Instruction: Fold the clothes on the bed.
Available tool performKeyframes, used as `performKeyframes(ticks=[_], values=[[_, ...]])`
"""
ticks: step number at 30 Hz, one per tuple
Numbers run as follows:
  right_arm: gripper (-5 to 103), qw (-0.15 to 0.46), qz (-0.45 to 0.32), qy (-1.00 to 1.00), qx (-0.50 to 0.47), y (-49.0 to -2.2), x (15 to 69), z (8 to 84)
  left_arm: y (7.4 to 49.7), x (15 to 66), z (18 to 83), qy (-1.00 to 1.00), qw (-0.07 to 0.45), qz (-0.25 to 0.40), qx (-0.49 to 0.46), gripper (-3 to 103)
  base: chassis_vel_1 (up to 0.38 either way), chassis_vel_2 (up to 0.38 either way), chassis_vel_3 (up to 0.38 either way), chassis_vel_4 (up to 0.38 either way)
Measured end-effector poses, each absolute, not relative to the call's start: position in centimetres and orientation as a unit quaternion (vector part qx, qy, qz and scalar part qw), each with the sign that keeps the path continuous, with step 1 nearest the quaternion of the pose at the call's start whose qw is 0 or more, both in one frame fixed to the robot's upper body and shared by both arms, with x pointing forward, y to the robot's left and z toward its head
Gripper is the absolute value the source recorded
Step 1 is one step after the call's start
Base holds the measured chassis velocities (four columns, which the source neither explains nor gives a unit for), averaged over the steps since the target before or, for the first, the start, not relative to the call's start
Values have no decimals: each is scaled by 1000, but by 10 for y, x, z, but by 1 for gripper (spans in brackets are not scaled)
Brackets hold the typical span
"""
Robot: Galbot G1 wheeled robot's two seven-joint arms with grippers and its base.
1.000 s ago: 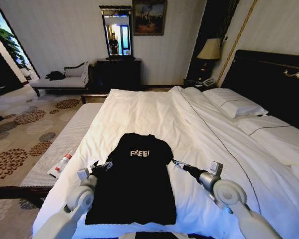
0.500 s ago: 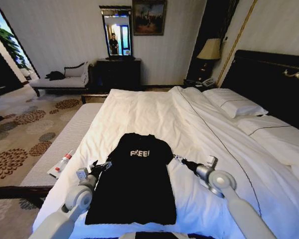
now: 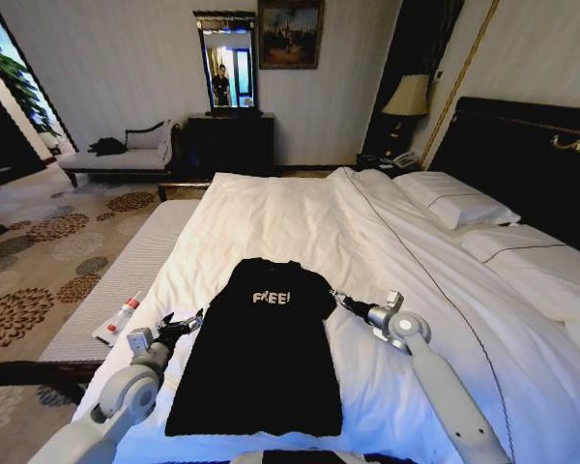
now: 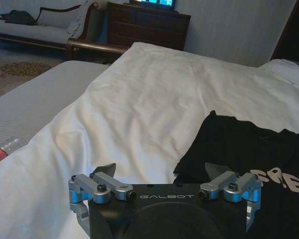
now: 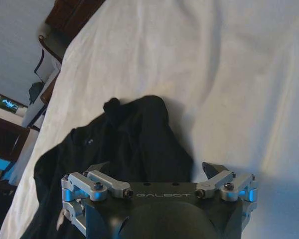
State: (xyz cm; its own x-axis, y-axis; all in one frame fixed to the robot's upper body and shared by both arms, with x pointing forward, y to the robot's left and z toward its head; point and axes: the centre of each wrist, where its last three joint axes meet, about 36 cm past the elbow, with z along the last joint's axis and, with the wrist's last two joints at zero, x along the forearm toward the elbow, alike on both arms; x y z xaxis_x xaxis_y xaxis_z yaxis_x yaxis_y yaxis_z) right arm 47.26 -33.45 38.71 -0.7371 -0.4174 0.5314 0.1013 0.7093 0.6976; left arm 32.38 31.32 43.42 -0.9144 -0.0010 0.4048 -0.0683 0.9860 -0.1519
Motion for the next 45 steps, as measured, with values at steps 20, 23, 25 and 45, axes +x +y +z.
performKeyframes(ticks=[20,23,25,45], values=[[52,363,-362,-854,90,-338,489,366,318,317,440,-975,201,91,33,100,0,0,0,0],[41,362,-360,-855,90,-338,491,368,316,316,440,-975,199,96,33,100,0,0,0,0],[30,362,-360,-855,90,-338,491,369,315,316,441,-974,199,99,32,100,0,0,0,0],[0,328,-314,-888,74,-344,490,388,320,313,447,-975,191,105,39,100,0,0,0,0]])
